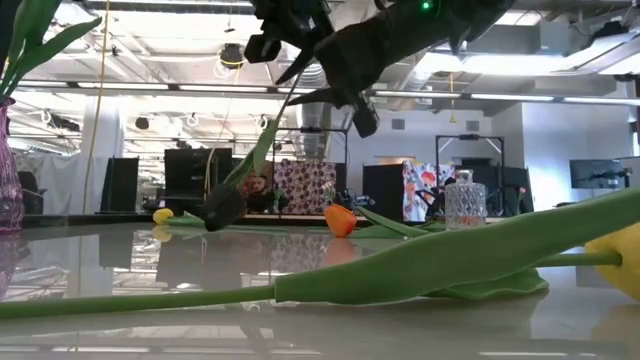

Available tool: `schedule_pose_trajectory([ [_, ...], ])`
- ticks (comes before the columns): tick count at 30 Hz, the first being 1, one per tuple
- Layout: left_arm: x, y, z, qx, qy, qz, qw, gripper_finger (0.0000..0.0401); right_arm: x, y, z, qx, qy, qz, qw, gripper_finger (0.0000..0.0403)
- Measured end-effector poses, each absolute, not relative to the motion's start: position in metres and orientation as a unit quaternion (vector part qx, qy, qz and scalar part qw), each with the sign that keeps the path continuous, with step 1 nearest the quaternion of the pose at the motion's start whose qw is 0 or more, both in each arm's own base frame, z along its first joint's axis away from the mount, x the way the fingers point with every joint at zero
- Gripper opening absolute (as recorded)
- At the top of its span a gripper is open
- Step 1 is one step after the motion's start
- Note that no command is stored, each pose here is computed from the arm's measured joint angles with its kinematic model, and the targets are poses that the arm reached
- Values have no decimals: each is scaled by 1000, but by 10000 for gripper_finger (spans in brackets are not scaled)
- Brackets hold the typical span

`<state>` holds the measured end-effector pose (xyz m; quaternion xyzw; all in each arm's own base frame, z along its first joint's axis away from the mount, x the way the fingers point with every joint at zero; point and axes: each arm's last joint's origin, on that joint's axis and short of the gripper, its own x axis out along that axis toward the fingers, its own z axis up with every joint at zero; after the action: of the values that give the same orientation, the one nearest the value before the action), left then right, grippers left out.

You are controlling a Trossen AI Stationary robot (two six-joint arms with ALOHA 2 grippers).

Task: Sort flowers into vase by color
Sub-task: Put the black tulip into the pink vase

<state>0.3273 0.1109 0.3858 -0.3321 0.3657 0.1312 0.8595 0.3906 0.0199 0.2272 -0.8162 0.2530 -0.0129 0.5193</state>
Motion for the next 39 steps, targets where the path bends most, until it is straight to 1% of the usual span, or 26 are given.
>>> schedule_pose_trajectory([
  [2,327,111,386,-331,365,134,860,0,391,20,226,-816,258,-13,517,125],
  [7,327,112,385,-317,368,145,862,3,391,24,222,-815,270,-13,512,30],
  [8,327,112,385,-312,368,146,864,6,390,26,221,-812,273,-11,515,24],
  [10,326,112,384,-301,373,156,864,17,389,30,219,-806,276,-2,524,24],
  [14,317,116,384,-258,397,171,864,50,386,35,214,-777,288,12,559,26],
  [16,308,117,389,-230,400,175,869,67,382,32,211,-751,303,29,586,25],
  [18,298,116,396,-194,405,181,875,81,375,25,213,-706,312,51,634,25],
  [20,288,114,405,-150,400,184,885,90,367,13,224,-644,305,62,699,25],
  [23,271,107,428,-96,354,214,905,95,352,-10,249,-535,275,82,795,25],
  [26,248,100,455,-51,289,216,931,96,339,-36,273,-414,206,128,878,25],
  [29,228,90,477,-8,230,201,952,96,331,-60,293,-288,105,190,933,27],
  [31,218,84,483,14,198,185,962,96,330,-74,304,-207,43,227,951,30],
  [34,212,78,480,32,152,159,975,96,335,-89,313,-122,-27,261,957,30],
  [39,217,75,447,35,113,124,985,96,345,-100,316,-63,-99,268,956,27],
])
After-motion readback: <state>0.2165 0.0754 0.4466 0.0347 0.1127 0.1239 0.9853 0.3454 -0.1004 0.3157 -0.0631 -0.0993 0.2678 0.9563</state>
